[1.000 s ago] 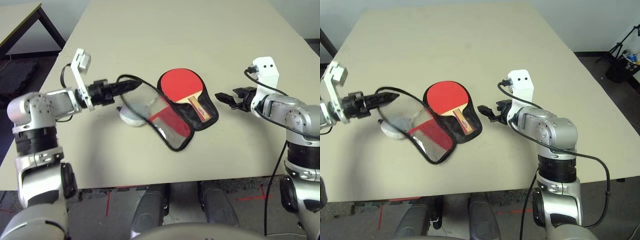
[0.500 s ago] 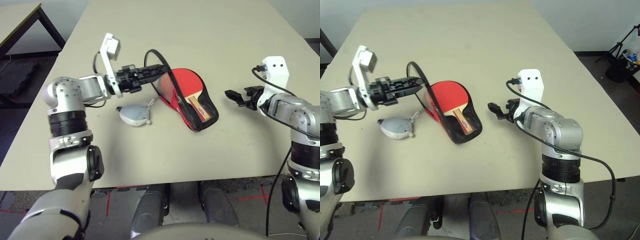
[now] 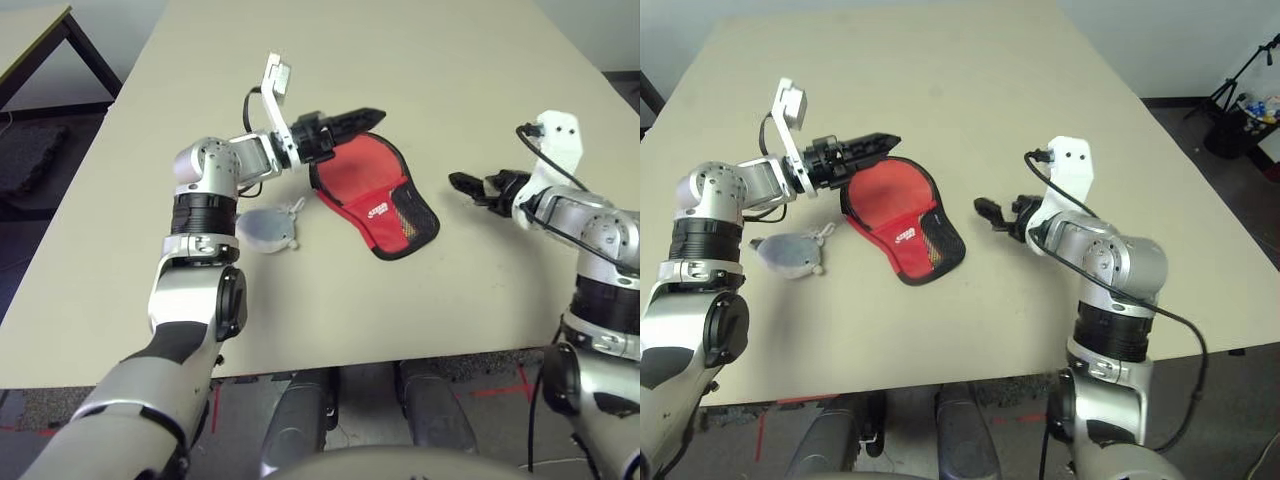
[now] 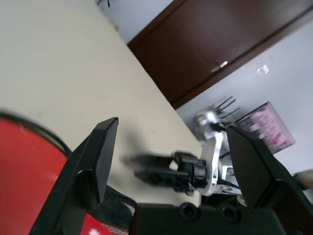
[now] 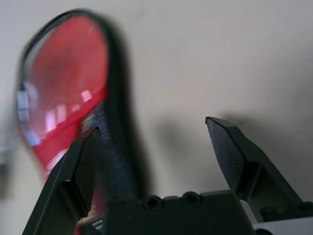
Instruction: Store the ping-pong paddle in its case and zip it.
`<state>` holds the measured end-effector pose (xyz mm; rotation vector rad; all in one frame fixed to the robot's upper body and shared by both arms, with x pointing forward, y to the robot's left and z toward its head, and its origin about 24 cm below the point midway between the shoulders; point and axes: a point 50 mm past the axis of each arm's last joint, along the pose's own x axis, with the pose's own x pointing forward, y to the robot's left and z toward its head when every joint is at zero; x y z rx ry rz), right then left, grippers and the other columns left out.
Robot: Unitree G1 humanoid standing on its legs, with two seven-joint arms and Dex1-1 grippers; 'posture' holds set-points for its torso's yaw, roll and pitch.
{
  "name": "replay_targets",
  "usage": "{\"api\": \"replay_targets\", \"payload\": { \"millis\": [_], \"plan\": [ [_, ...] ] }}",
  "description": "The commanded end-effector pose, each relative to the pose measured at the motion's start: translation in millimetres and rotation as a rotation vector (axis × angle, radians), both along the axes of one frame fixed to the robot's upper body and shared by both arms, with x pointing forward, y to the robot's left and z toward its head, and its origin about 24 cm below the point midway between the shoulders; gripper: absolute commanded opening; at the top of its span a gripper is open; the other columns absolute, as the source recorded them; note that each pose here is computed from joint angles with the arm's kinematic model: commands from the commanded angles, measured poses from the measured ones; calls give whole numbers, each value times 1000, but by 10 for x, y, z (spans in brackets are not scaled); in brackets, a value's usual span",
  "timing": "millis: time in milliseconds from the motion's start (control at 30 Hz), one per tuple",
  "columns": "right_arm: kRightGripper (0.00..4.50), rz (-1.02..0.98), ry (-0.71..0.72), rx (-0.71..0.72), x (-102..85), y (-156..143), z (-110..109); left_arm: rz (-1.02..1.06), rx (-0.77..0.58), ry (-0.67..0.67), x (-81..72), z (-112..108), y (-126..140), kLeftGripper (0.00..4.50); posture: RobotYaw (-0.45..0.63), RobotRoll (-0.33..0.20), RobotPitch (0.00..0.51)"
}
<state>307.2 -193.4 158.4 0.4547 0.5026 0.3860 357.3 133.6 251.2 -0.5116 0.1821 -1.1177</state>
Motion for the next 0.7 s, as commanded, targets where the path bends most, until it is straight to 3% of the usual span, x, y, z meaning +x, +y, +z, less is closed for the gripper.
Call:
{"api": "replay_targets", "payload": {
  "millis": [33,133,400,700],
  "plan": [
    [4470,3,59,126,-24,-28,1,-15,165,-61,-142,-58,99,4500,-15,0,176],
    [4470,14,95,178,-35,-45,-20,-30,305,-62,-261,-251,204,4500,-6,0,175],
    [4470,58,183,185,-80,-184,-166,-43,457,34,-558,-752,380,4500,15,0,177],
    [4470,135,253,232,-113,-212,-260,72,394,-90,-449,-709,277,4500,26,0,177]
  ]
}}
